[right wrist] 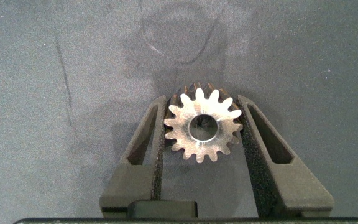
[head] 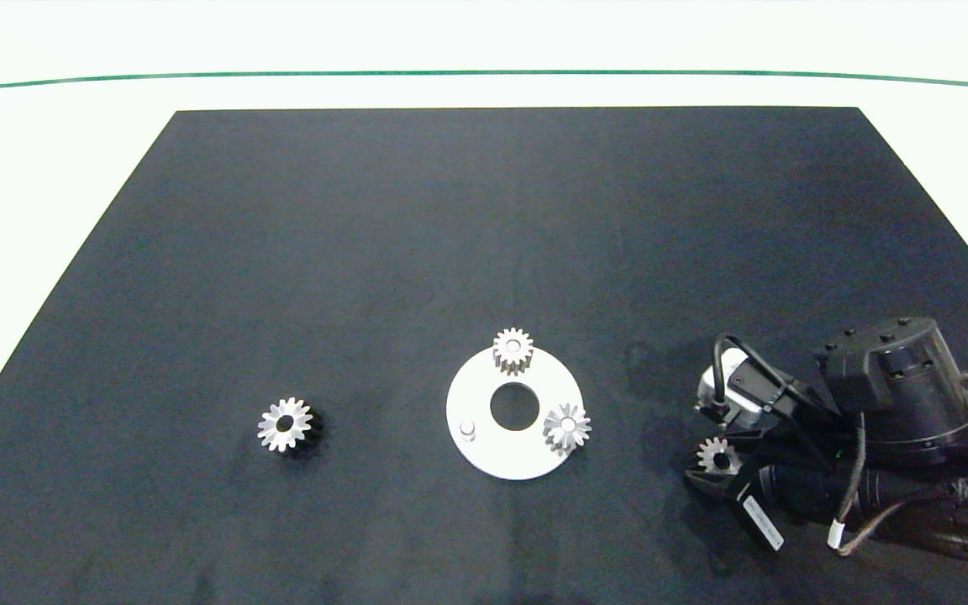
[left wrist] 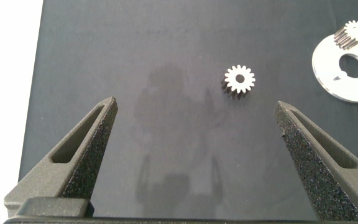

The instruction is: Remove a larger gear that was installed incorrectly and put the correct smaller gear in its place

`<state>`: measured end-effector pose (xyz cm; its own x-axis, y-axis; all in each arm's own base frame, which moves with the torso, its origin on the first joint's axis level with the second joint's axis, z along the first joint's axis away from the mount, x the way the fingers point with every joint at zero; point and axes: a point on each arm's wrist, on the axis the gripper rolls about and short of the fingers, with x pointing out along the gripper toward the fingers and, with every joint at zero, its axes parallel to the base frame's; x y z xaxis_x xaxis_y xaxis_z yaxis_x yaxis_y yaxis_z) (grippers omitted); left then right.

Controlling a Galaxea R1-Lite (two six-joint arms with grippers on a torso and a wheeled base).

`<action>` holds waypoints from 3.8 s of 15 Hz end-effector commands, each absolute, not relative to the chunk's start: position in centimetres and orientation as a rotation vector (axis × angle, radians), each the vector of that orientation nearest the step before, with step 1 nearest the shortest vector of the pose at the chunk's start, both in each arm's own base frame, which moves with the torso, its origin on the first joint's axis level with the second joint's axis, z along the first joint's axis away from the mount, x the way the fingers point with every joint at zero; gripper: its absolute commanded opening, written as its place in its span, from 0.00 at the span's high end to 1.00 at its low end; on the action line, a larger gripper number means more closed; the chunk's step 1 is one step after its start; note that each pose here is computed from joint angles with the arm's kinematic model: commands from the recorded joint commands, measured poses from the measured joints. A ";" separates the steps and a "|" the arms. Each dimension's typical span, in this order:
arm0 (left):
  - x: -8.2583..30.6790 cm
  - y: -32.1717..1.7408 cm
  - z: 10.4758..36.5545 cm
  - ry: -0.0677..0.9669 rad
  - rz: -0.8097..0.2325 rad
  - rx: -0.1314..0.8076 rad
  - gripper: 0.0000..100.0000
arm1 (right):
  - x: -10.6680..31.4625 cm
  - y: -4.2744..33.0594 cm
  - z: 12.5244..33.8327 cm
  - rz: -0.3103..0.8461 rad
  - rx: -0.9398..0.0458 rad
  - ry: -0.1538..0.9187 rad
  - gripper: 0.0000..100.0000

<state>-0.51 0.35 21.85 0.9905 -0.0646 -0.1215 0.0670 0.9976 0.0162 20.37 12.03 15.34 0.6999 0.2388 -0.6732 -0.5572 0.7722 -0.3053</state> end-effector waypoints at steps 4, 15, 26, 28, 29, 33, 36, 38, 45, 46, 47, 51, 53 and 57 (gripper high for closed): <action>-0.7 0.4 21.7 0.120 -0.065 0.021 0.00 | 20.0 11.9 17.1 0.467 -0.497 0.584 0.75; -2.6 0.7 21.7 0.033 -0.054 0.031 0.00 | 19.1 16.1 23.6 0.600 -0.468 0.462 0.75; -5.0 1.1 20.9 -0.075 -0.044 0.126 0.00 | 20.6 24.9 24.3 0.755 -0.553 0.529 0.75; -5.3 1.2 20.8 -0.087 -0.046 0.132 0.00 | 21.0 26.4 24.2 0.773 -0.568 0.540 0.75; -5.5 1.2 20.7 -0.096 -0.045 0.132 0.00 | 21.2 27.1 24.1 0.781 -0.575 0.546 0.75; -5.8 1.3 20.5 -0.112 -0.049 0.130 0.00 | 22.2 29.5 22.4 0.789 -0.605 0.570 0.75; -6.0 1.3 20.3 -0.119 -0.051 0.129 0.00 | 22.4 30.7 21.3 0.802 -0.627 0.595 0.75; -6.1 1.4 20.1 -0.124 -0.052 0.128 0.00 | 22.7 31.1 20.8 0.801 -0.635 0.605 0.75; -6.5 1.4 19.8 -0.141 -0.053 0.125 0.00 | 23.5 32.1 20.3 0.775 -0.650 0.610 0.75; -6.5 1.4 19.8 -0.142 -0.053 0.125 0.00 | 23.7 32.3 20.1 0.774 -0.652 0.612 0.75; -6.5 1.4 19.8 -0.142 -0.053 0.125 0.00 | 23.7 32.4 20.2 0.774 -0.650 0.608 0.75; -6.4 1.4 19.3 -0.135 -0.053 0.126 0.00 | 23.9 32.6 19.8 0.774 -0.655 0.616 0.75; -6.5 1.4 19.1 -0.135 -0.055 0.126 0.00 | 24.0 32.8 19.5 0.772 -0.658 0.620 0.75; -6.4 1.4 18.8 -0.132 -0.055 0.127 0.00 | 24.2 33.0 19.4 0.766 -0.652 0.619 0.00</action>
<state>-6.43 1.42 18.89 0.9896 -0.0640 0.1286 0.0474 0.9906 0.1284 24.11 32.91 19.62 0.5707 0.4240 -0.7033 -0.7784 0.5520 -0.2989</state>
